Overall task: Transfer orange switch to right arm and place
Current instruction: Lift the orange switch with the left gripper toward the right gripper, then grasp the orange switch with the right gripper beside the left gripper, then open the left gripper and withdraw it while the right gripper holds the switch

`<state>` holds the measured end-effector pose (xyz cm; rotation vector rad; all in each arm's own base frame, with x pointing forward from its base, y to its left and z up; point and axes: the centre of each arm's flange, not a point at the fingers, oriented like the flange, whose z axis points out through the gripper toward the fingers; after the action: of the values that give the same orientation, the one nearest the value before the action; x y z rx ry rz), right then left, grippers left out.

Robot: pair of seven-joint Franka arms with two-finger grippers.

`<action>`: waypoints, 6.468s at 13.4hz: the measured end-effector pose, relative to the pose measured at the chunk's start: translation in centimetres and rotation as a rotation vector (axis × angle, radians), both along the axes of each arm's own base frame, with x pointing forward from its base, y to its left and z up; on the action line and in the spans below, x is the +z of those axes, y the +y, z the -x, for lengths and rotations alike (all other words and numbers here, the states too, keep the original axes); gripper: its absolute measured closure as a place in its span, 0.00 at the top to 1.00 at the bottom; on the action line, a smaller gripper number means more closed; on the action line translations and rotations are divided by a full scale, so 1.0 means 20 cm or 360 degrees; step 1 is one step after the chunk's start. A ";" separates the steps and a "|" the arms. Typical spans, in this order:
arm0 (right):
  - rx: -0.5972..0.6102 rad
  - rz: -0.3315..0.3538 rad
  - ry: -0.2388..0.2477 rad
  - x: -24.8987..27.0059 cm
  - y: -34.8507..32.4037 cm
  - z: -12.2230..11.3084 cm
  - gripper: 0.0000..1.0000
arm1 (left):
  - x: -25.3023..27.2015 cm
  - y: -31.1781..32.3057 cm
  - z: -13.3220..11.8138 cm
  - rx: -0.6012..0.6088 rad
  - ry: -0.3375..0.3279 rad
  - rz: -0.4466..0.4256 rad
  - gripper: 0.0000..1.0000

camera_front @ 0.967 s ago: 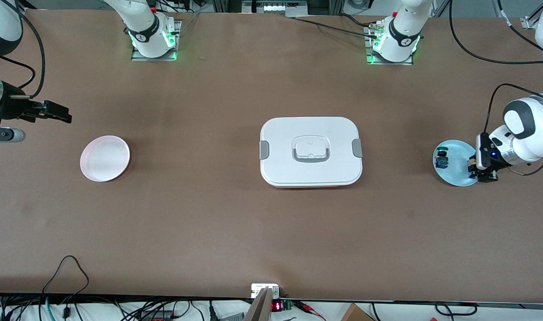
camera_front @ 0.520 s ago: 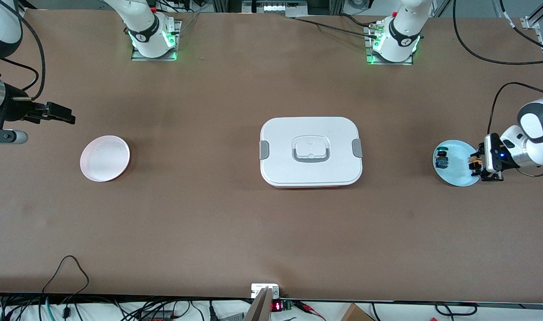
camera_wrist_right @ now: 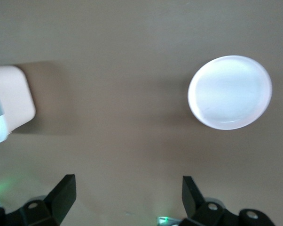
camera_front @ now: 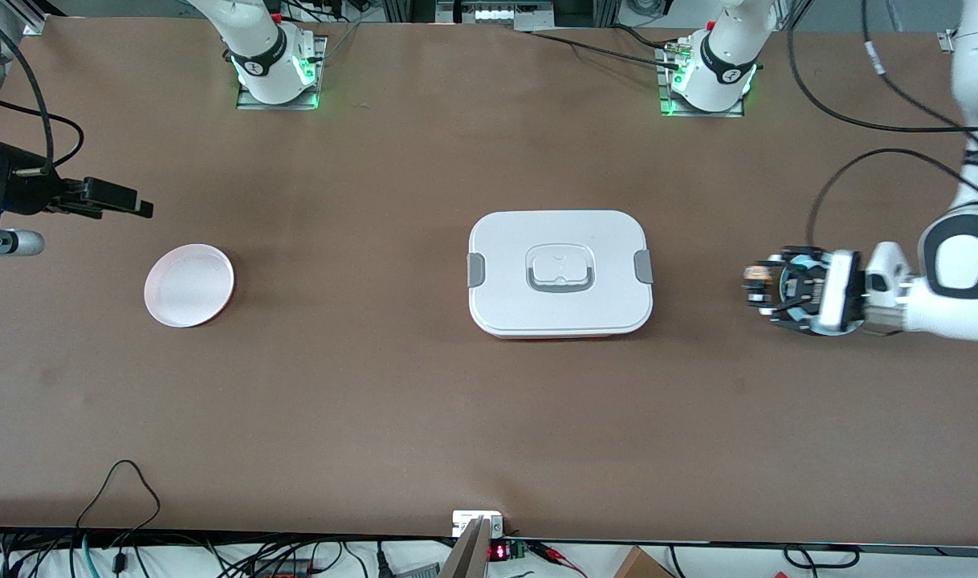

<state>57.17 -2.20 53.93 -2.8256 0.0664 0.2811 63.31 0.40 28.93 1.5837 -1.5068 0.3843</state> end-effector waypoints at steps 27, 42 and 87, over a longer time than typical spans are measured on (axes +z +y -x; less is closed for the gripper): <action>-0.0483 -0.1640 0.0815 -0.59 0.53 -0.02 1.00 | 0.72 -2.93 0.63 0.0881 0.0268 0.0937 0.74; -0.0462 -0.1643 0.0867 -0.58 0.79 -0.02 0.99 | 0.71 -2.91 0.60 0.0896 0.0257 0.0934 0.74; 0.0643 -0.0261 0.0271 -0.77 -0.05 0.14 0.34 | 0.56 0.71 -0.54 0.0794 -0.0579 -0.0229 1.00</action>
<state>54.46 -3.27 38.60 -2.6243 -0.4731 0.5863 74.17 14.50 40.09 2.0903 -1.4070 0.9015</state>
